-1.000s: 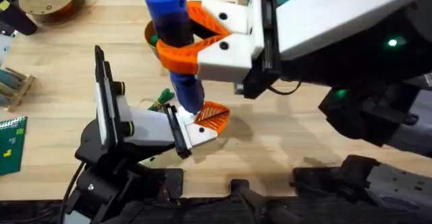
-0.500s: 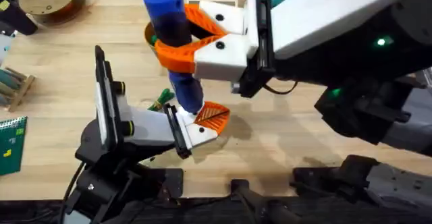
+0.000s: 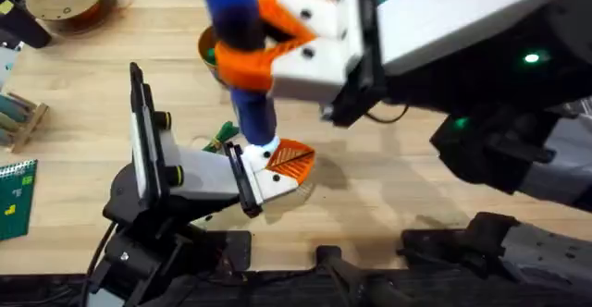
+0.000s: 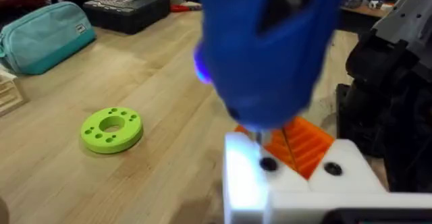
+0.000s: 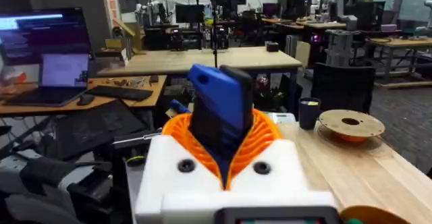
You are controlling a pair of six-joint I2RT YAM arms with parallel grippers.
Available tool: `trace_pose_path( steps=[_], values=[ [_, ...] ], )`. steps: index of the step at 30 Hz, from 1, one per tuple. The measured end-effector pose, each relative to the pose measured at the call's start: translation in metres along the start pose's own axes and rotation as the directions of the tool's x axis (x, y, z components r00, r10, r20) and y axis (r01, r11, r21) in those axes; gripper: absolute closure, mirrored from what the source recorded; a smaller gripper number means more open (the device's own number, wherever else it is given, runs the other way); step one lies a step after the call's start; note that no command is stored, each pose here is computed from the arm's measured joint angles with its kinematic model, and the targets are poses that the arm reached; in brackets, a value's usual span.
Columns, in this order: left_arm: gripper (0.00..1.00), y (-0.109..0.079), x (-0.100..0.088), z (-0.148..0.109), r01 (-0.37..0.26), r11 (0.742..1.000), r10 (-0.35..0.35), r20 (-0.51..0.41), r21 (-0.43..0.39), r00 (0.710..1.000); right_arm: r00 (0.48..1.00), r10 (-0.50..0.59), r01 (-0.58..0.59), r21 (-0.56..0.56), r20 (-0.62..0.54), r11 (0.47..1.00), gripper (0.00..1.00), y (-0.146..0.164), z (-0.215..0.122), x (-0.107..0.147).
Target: Pick up the gripper from the table and insert it into the empty holder that is missing its gripper. Then pick up a screw, insert it into the mounting hole, and use the screwdriver to tighten it. Finally, clean up the table by picking up the vegetable and placing it into the bucket.
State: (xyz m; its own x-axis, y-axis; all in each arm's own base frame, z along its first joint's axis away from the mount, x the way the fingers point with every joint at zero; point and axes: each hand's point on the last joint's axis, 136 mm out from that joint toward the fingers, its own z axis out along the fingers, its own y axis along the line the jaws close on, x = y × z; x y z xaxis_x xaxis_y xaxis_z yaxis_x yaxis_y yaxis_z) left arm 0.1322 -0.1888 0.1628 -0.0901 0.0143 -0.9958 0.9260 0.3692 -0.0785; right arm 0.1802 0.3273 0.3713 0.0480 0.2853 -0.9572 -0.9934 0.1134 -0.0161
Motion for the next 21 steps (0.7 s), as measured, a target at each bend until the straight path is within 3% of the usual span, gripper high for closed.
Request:
trace_pose_path(
  steps=[1, 4, 8, 14, 18, 21],
  values=[
    [0.995, 0.000, 0.000, 0.000, 0.000, 1.000, 0.000, 0.000, 0.000, 1.000, 0.995, -0.019, 0.017, 0.028, 0.096, 0.999, 0.970, -0.013, -0.010, -0.028],
    [0.995, 0.000, 0.000, 0.000, 0.000, 1.000, 0.000, 0.000, 0.000, 1.000, 0.982, -0.038, 0.028, 0.061, 0.184, 0.998, 0.970, -0.026, -0.024, -0.055],
    [0.995, 0.000, 0.000, 0.000, 0.000, 1.000, 0.000, 0.000, 0.000, 1.000, 0.978, -0.036, 0.014, 0.103, 0.208, 0.995, 0.970, -0.041, -0.037, -0.065],
    [0.995, 0.000, 0.000, 0.000, 0.000, 1.000, 0.000, 0.000, 0.000, 1.000, 0.998, -0.015, 0.003, 0.231, 0.053, 0.973, 0.970, -0.080, -0.049, -0.028],
    [0.995, 0.000, 0.000, 0.000, 0.000, 1.000, 0.000, 0.000, 0.000, 1.000, 0.988, -0.090, 0.131, 0.364, -0.129, 0.922, 0.970, -0.121, -0.076, 0.006],
    [0.995, 0.000, 0.000, 0.000, 0.000, 1.000, 0.000, 0.000, 0.000, 1.000, 0.950, -0.107, 0.240, 0.469, -0.292, 0.850, 0.970, -0.155, -0.109, 0.033]
  ],
)
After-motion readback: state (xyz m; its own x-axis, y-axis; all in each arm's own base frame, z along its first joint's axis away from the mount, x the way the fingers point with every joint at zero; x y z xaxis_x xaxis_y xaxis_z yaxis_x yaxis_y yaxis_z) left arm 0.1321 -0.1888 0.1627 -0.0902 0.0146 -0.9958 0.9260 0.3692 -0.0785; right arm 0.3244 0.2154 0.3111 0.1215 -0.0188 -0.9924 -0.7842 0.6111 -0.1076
